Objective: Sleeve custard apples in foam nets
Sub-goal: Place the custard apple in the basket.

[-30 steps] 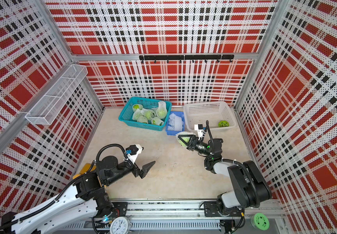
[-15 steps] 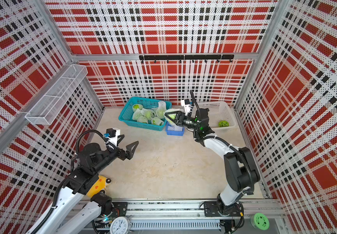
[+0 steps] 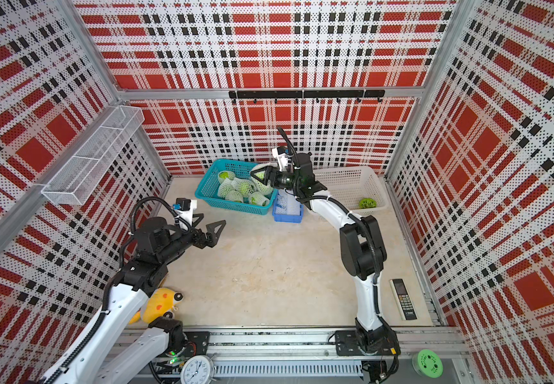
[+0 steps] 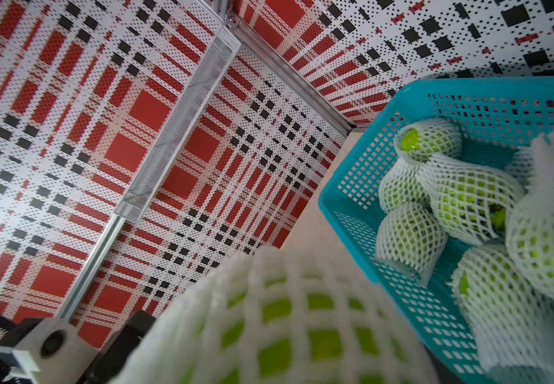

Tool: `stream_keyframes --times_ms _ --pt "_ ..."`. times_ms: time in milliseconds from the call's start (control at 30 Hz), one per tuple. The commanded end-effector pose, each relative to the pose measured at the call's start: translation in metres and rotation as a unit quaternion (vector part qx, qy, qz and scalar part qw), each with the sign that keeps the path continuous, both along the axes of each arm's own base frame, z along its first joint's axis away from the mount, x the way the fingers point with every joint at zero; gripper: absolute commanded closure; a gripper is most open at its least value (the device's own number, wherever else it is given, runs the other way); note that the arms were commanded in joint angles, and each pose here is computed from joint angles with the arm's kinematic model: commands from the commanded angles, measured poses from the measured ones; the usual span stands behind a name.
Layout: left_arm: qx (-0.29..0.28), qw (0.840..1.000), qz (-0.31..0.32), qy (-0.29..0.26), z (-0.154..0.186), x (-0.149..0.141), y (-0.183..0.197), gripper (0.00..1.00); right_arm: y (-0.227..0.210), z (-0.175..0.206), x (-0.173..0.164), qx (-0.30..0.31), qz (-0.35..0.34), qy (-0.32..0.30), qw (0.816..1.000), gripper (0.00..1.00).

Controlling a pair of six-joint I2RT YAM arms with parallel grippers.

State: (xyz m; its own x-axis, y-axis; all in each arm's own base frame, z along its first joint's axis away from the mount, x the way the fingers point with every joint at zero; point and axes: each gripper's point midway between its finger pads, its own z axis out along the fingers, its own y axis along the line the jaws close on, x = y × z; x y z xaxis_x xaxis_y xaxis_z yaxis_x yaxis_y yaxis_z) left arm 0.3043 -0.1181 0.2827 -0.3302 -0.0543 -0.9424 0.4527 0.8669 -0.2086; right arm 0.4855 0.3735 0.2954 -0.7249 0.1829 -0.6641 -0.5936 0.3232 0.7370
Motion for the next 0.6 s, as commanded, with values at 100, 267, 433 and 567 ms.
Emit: stream_keyframes --times_ms 100,267,433,567 --pt "-0.001 0.999 0.006 -0.037 0.026 0.01 0.004 0.0 0.025 -0.009 0.015 -0.056 -0.003 -0.05 0.997 0.45" --pt "0.0 0.999 0.011 -0.037 0.027 0.015 0.006 0.01 0.039 -0.017 0.023 -0.075 -0.001 -0.075 0.994 0.45" --pt "0.003 0.999 0.014 -0.036 0.027 0.019 0.008 0.01 0.049 -0.028 0.033 -0.088 -0.016 -0.091 0.992 0.45" --pt "0.002 0.999 0.016 -0.034 0.024 0.02 0.009 0.0 0.058 -0.043 0.041 -0.112 -0.034 -0.128 0.985 0.45"
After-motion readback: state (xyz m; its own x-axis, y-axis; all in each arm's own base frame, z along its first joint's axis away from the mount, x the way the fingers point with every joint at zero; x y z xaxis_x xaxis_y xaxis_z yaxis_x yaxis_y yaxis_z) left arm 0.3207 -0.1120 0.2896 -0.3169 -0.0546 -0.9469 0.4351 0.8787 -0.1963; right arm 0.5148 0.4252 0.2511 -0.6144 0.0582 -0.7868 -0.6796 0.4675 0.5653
